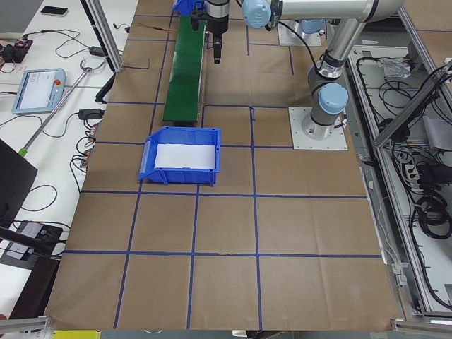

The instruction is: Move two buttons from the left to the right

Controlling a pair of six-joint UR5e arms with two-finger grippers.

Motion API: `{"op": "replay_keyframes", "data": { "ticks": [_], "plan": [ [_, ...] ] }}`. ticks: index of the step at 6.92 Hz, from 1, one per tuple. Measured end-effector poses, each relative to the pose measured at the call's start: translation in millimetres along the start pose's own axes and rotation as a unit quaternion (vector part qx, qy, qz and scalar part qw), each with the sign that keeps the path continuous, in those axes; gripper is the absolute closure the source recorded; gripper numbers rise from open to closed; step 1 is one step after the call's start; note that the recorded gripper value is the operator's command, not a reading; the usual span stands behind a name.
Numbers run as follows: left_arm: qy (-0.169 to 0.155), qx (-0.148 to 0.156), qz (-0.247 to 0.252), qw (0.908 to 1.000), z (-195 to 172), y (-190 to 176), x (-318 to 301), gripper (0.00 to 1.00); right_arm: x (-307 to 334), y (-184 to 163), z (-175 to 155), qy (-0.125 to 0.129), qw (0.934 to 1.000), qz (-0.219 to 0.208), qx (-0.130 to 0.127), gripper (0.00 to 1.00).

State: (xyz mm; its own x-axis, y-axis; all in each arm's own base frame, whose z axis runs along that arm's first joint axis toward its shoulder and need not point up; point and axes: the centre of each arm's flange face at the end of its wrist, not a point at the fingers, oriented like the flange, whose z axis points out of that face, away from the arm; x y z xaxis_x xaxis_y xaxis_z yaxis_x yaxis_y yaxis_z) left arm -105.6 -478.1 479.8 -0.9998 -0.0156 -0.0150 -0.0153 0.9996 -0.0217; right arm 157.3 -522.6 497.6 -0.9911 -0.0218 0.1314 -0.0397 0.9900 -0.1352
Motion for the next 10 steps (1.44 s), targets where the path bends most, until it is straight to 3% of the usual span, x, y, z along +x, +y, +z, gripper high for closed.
{"op": "replay_keyframes", "data": {
  "ticks": [2,3,8,10],
  "plan": [
    [0.0,0.0,0.0,1.0,0,0,0,0.0,-10,24,2,-0.029,0.9985,0.017,-0.043,0.0],
    [0.0,0.0,0.0,1.0,0,0,0,0.0,-10,28,1,-0.041,0.9976,0.023,-0.051,0.01],
    [0.001,0.0,0.0,1.0,0,0,0,0.0,-2,29,2,-0.037,0.9976,0.021,-0.055,0.01],
    [0.001,0.0,0.0,1.0,0,0,0,0.0,-8,29,0,-0.065,0.9962,0.023,-0.055,0.01]
  ]
}}
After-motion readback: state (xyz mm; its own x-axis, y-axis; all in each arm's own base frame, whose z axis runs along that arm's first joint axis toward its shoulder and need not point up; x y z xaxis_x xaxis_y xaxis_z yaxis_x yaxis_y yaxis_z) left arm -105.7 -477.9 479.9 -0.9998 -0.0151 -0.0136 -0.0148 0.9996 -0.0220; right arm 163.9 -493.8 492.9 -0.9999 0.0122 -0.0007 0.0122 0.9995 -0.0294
